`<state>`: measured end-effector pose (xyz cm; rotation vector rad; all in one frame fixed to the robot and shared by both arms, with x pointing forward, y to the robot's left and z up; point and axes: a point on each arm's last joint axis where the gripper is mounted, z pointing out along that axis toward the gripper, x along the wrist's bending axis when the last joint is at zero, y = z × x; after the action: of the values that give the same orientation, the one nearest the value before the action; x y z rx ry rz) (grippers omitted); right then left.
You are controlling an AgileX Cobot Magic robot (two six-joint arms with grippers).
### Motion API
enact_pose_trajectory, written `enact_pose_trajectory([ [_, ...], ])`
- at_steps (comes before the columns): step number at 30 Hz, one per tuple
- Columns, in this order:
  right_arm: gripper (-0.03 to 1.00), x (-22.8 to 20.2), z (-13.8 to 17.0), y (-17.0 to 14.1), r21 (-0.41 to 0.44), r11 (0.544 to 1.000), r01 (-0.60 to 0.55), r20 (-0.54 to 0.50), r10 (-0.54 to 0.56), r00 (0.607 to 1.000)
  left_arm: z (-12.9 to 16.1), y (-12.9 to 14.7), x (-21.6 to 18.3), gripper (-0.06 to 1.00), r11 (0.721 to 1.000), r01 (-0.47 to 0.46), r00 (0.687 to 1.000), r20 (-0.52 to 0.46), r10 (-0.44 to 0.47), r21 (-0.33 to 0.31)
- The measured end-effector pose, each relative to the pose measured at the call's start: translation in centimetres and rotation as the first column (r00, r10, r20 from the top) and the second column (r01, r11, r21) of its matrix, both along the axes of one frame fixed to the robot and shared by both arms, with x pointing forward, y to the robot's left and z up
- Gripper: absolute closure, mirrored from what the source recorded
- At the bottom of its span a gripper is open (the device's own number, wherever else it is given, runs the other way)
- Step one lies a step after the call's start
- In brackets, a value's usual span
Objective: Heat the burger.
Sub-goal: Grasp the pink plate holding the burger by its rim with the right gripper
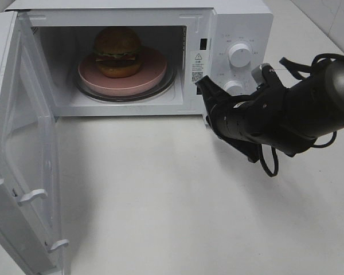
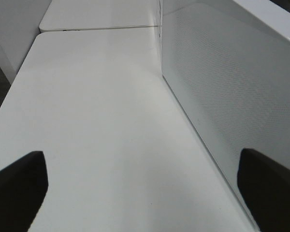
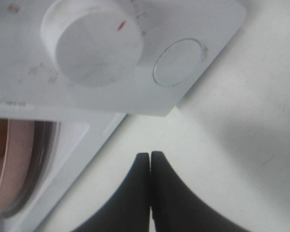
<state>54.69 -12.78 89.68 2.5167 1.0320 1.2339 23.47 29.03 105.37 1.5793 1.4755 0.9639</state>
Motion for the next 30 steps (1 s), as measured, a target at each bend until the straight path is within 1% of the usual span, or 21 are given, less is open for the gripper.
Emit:
enact_pose_trajectory([
  [5, 0.95, -0.8, 1.0, 0.5, -0.137, 0.962, -0.237, -0.038, 0.234, 0.971, 0.0, 0.0, 0.0, -0.05, 1.000, 0.000, 1.000, 0.000, 0.000, 0.000],
  [7, 0.95, -1.5, 1.2, 0.9, -0.206, 0.893, -0.401, -0.088, 0.391, 0.916, 0.0, 0.0, 0.0, -0.05, 1.000, 0.000, 1.000, 0.000, 0.000, 0.000],
  [8, 0.95, -1.5, 1.2, 0.9, -0.206, 0.893, -0.401, -0.088, 0.391, 0.916, 0.0, 0.0, 0.0, -0.05, 1.000, 0.000, 1.000, 0.000, 0.000, 0.000],
  [10, 0.95, -2.3, 1.5, 1.3, -0.242, 0.809, -0.535, -0.137, 0.518, 0.844, 0.0, 0.0, 0.0, -0.05, 1.000, 0.000, 1.000, 0.000, 0.000, 0.000],
  [11, 0.95, -2.3, 1.5, 1.3, -0.242, 0.809, -0.535, -0.137, 0.518, 0.844, 0.0, 0.0, 0.0, -0.05, 1.000, 0.000, 1.000, 0.000, 0.000, 0.000],
  [12, 0.95, -2.8, 1.8, 1.4, -0.266, 0.745, -0.612, -0.163, 0.591, 0.790, 0.0, 0.0, 0.0, -0.05, 1.000, 0.000, 1.000, 0.000, 0.000, 0.000],
  [14, 0.95, -3.0, 1.9, 1.4, -0.272, 0.717, -0.642, -0.177, 0.619, 0.765, 0.0, 0.0, 0.0, -0.05, 1.000, 0.000, 1.000, 0.000, 0.000, 0.000],
  [15, 0.95, -3.2, 2.4, 1.6, -0.298, 0.640, -0.708, -0.201, 0.683, 0.702, 0.0, 0.0, 0.0, -0.05, 1.000, 0.000, 1.000, 0.000, 0.000, 0.000],
  [16, 0.95, -3.2, 2.4, 1.6, -0.298, 0.640, -0.708, -0.201, 0.683, 0.702, 0.0, 0.0, 0.0, -0.05, 1.000, 0.000, 1.000, 0.000, 0.000, 0.000],
  [17, 0.95, -3.3, 2.6, 1.8, -0.309, 0.595, -0.742, -0.219, 0.715, 0.664, 0.0, 0.0, 0.0, -0.05, 1.000, 0.000, 1.000, 0.000, 0.000, 0.000],
  [18, 0.95, -3.3, 3.0, 2.1, -0.324, 0.508, -0.798, -0.259, 0.764, 0.591, 0.0, 0.0, 0.0, -0.05, 1.000, 0.000, 1.000, 0.000, 0.000, 0.000],
  [19, 0.95, -3.3, 3.0, 2.1, -0.324, 0.508, -0.798, -0.259, 0.764, 0.591, 0.0, 0.0, 0.0, -0.05, 1.000, 0.000, 1.000, 0.000, 0.000, 0.000],
  [21, 0.95, -3.3, 3.6, 2.4, -0.324, 0.375, -0.869, -0.339, 0.811, 0.476, 0.0, 0.0, 0.0, -0.05, 1.000, 0.000, 1.000, 0.000, 0.000, 0.000],
  [22, 0.95, -3.3, 3.6, 2.4, -0.324, 0.375, -0.869, -0.339, 0.811, 0.476, 0.0, 0.0, 0.0, -0.05, 1.000, 0.000, 1.000, 0.000, 0.000, 0.000],
  [23, 0.95, -3.2, 4.1, 2.5, -0.338, 0.293, -0.894, -0.384, 0.824, 0.416, 0.0, 0.0, 0.0, -0.05, 1.000, 0.000, 1.000, 0.000, 0.000, 0.000],
  [24, 0.95, -3.1, 4.5, 2.5, -0.346, 0.253, -0.903, -0.408, 0.827, 0.387, 0.0, 0.0, 0.0, -0.05, 1.000, 0.000, 1.000, 0.000, 0.000, 0.000],
  [25, 0.95, -3.1, 4.5, 2.5, -0.346, 0.253, -0.903, -0.408, 0.827, 0.387, 0.0, 0.0, 0.0, -0.05, 1.000, 0.000, 1.000, 0.000, 0.000, 0.000],
  [26, 0.95, -2.7, 5.1, 2.5, -0.364, 0.183, -0.913, -0.447, 0.826, 0.343, 0.0, 0.0, 0.0, -0.05, 1.000, 0.000, 1.000, 0.000, 0.000, 0.000],
  [27, 0.95, -2.7, 5.1, 2.5, -0.364, 0.183, -0.913, -0.447, 0.826, 0.343, 0.0, 0.0, 0.0, -0.05, 1.000, 0.000, 1.000, 0.000, 0.000, 0.000],
  [29, 0.95, -2.3, 6.0, 2.3, -0.385, 0.077, -0.920, -0.510, 0.812, 0.282, 0.0, 0.0, 0.0, -0.05, 1.000, 0.000, 1.000, 0.000, 0.000, 0.000],
  [30, 0.95, -2.3, 6.0, 2.3, -0.385, 0.077, -0.920, -0.510, 0.812, 0.282, 0.0, 0.0, 0.0, -0.05, 1.000, 0.000, 1.000, 0.000, 0.000, 0.000],
])
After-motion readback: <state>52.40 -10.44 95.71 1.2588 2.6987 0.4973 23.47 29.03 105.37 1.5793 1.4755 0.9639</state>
